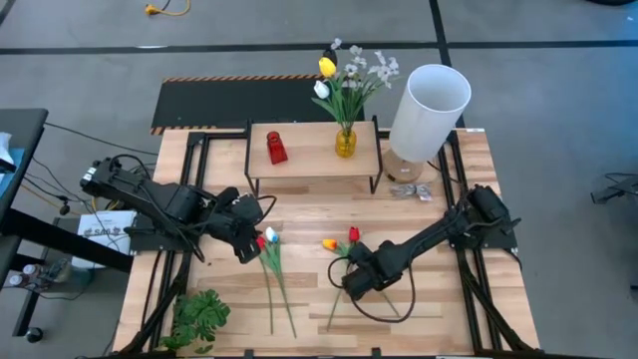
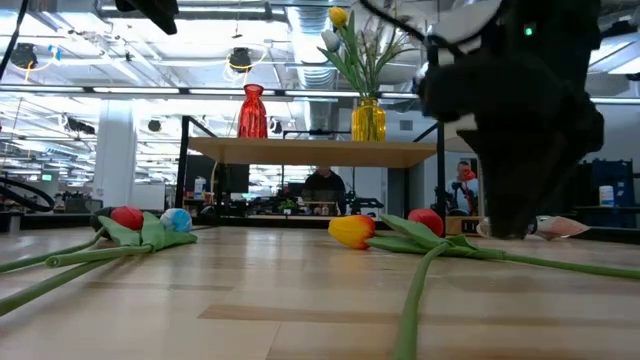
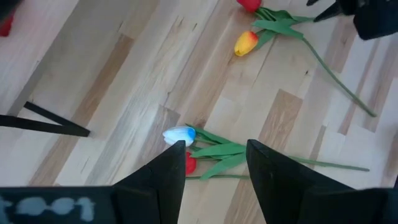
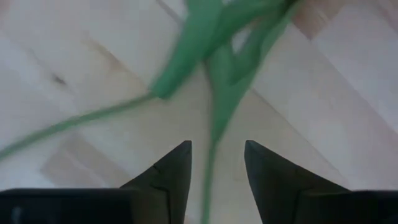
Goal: Pick and place flowers into a vace then onto a shelf
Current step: Put the yellow tulip into the red flower vase
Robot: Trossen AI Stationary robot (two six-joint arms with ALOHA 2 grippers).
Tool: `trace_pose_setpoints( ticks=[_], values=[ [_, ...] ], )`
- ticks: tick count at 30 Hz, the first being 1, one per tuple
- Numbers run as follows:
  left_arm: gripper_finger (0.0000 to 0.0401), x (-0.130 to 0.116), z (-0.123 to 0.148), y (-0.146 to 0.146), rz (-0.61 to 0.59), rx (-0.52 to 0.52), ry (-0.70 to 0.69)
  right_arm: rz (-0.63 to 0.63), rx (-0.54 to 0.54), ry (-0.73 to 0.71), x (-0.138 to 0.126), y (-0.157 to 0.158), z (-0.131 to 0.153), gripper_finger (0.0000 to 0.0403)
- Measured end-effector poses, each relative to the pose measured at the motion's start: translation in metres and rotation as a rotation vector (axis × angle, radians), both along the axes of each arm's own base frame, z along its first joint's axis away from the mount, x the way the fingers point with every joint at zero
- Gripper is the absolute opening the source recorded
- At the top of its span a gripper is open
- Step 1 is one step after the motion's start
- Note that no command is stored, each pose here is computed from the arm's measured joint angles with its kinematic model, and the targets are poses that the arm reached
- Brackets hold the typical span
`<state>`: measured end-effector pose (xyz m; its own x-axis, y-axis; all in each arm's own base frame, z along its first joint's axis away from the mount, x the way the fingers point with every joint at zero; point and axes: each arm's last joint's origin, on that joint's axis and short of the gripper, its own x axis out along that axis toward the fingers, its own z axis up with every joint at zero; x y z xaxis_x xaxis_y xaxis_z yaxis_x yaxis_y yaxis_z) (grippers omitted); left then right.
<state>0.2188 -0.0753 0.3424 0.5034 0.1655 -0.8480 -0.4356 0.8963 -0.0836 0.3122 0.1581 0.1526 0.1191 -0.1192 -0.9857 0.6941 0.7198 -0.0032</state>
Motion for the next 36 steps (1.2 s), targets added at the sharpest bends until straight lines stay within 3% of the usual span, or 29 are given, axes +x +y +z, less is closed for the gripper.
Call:
trace_pose_setpoints(
  ticks=[5,14,19,26,36],
  values=[
    [0.0158,0.000,0.000,0.000,-0.004,-0.010,-0.002,0.006,0.005,0.043,0.004,0.004,-0.019,0.0135],
    [0.0158,0.001,0.000,-0.001,-0.010,-0.022,0.001,0.017,-0.010,0.031,0.002,0.009,-0.020,0.0127],
    [0.0158,0.000,0.000,-0.001,-0.013,-0.029,0.004,0.018,-0.007,0.020,0.003,0.010,-0.020,0.0091],
    [0.0158,0.000,0.000,-0.002,-0.037,-0.062,0.020,0.044,-0.011,0.017,0.001,0.014,-0.020,0.0009],
    [0.0158,-0.001,-0.001,-0.006,-0.137,-0.139,0.064,0.130,-0.056,0.110,-0.005,0.031,0.009,0.0003]
  ],
)
